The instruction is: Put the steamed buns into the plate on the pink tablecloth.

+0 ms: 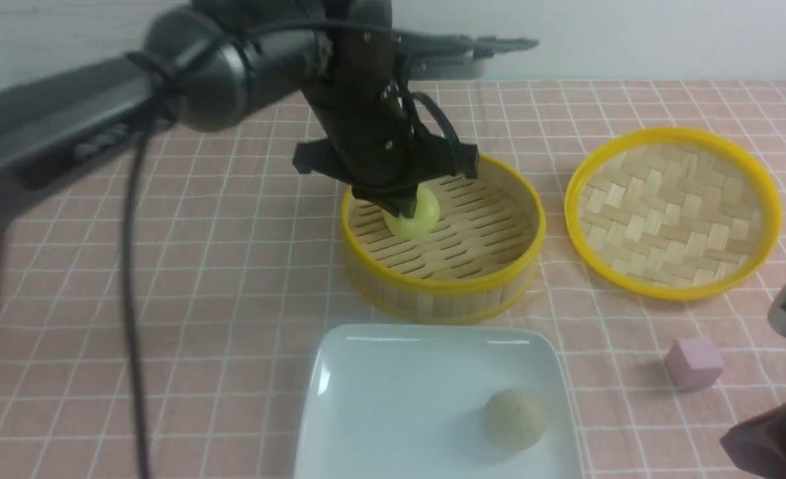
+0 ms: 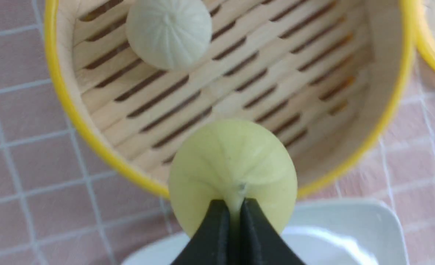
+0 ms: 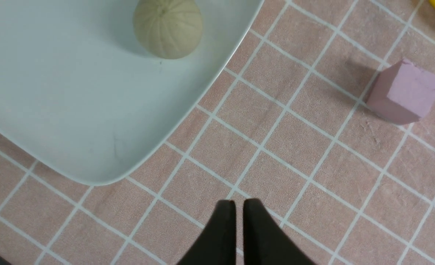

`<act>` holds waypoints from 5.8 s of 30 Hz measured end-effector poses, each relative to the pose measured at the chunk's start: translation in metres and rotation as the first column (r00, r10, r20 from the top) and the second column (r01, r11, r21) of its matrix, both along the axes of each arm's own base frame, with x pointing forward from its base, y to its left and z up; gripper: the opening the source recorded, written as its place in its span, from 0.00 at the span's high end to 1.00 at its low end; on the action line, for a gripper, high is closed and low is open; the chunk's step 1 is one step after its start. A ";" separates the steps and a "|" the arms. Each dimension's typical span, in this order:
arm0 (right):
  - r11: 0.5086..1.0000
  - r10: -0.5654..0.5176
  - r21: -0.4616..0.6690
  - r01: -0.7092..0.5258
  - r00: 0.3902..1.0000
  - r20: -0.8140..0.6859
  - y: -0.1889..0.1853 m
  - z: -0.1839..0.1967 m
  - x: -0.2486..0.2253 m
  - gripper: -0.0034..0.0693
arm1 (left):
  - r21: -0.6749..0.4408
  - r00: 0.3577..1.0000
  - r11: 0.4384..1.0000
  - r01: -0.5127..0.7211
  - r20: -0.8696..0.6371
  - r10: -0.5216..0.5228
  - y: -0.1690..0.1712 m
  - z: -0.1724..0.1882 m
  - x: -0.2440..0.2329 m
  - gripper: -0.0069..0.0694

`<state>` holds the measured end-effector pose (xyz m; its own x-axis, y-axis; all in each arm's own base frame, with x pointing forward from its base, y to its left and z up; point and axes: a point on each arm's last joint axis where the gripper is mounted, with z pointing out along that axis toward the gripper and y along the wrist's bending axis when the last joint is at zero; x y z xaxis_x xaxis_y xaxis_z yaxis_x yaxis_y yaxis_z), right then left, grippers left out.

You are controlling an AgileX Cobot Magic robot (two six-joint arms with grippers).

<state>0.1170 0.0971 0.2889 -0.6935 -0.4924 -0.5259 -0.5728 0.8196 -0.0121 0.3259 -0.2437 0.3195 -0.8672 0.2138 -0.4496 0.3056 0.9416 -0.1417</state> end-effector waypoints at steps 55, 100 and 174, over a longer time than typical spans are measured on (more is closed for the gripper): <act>1.000 -0.001 -0.004 0.001 1.000 -0.009 0.000 0.000 -0.001 0.87 | 0.022 0.981 0.981 -0.194 -0.005 0.195 -0.013 -0.067 0.118 0.88; 0.821 -0.110 0.526 -0.223 0.842 0.529 -0.054 0.014 -0.071 0.97 | 0.035 0.993 0.997 0.076 -0.090 -0.072 -0.025 -0.085 -0.038 0.32; 0.823 -0.567 0.382 0.419 0.637 0.522 -0.097 -0.116 -0.065 0.87 | -0.439 0.817 0.870 0.226 0.572 0.076 0.172 0.043 -0.244 0.91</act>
<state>0.0520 -0.0002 0.1728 -0.3079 0.0007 -0.9514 -0.0133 0.9999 0.0050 0.0821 -0.0716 0.3624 -0.4213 -0.0995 -0.9015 0.5374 0.7733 -0.3365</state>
